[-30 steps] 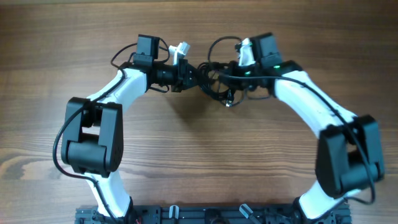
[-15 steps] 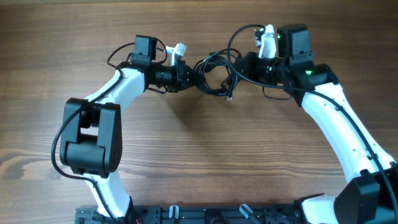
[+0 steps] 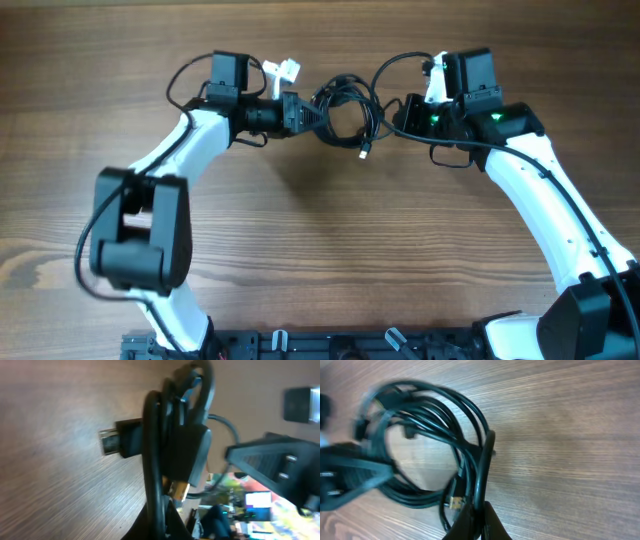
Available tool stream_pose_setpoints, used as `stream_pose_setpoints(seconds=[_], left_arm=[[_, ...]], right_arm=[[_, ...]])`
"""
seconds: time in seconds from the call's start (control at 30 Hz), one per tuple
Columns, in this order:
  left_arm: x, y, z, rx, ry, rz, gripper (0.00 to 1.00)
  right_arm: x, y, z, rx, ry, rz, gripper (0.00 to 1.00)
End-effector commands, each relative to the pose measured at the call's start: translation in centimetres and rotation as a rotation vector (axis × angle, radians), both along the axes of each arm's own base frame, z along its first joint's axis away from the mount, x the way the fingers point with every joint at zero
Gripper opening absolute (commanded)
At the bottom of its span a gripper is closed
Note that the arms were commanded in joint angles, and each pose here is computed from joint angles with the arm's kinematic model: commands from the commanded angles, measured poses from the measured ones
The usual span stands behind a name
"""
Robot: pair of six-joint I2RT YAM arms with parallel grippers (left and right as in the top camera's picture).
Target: Untangle cables
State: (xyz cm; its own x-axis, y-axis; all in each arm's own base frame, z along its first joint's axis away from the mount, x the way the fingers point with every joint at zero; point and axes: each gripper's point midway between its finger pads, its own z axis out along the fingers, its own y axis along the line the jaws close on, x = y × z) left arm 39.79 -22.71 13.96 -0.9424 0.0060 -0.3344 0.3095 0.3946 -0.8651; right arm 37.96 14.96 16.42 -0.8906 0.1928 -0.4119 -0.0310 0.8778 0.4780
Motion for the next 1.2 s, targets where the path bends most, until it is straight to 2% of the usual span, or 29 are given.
stream_pose_setpoints(seconds=[0.0, 0.07, 0.13, 0.23, 0.4, 0.53, 0.73, 0.77, 0.83, 0.9, 1.03, 1.17], left_arm=[[-0.8, 0.4, 8.0, -0.041, -0.264, -0.031, 0.04], [-1.2, 0.7, 10.1, -0.047, -0.307, -0.019, 0.04], [-0.9, 1.7, 11.2, -0.025, -0.272, 0.061, 0.04], [0.1, 3.6, 9.9, 0.060, -0.190, 0.190, 0.04], [0.7, 5.4, 8.8, 0.101, -0.121, 0.265, 0.04], [0.7, 5.5, 8.8, 0.101, -0.122, 0.266, 0.04], [-0.2, 4.5, 9.5, 0.055, -0.130, 0.203, 0.04], [-0.4, 4.3, 9.5, 0.052, -0.138, 0.188, 0.04], [-0.8, 4.1, 9.2, 0.064, -0.147, 0.165, 0.04], [-0.6, 4.9, 7.9, 0.127, -0.112, 0.210, 0.04], [0.0, 7.7, 4.4, 0.335, -0.047, 0.339, 0.04], [-0.6, 7.8, 3.9, 0.357, -0.036, 0.320, 0.04]], right_arm=[[0.3, -0.1, 0.8, -0.015, -0.041, 0.029, 0.04], [0.6, -1.4, 0.4, -0.030, -0.008, -0.077, 0.04], [0.8, -3.3, -0.1, -0.029, 0.040, -0.200, 0.04], [0.8, -5.7, -0.5, -0.031, 0.075, -0.276, 0.04], [-0.4, -12.6, -2.1, -0.148, 0.159, -0.430, 0.04], [-0.6, -13.1, -2.1, -0.158, 0.140, -0.321, 0.04], [-0.7, -8.5, -0.5, -0.037, 0.015, 0.049, 0.04], [-0.6, -8.5, -0.4, -0.035, 0.008, 0.051, 0.04], [-0.1, -10.2, -0.8, -0.042, 0.061, -0.109, 0.04], [0.0, -12.7, -1.2, -0.045, 0.106, -0.269, 0.04], [0.1, -16.8, -1.2, -0.024, 0.119, -0.401, 0.04], [-0.2, -19.6, -1.1, -0.004, 0.114, -0.460, 0.04]])
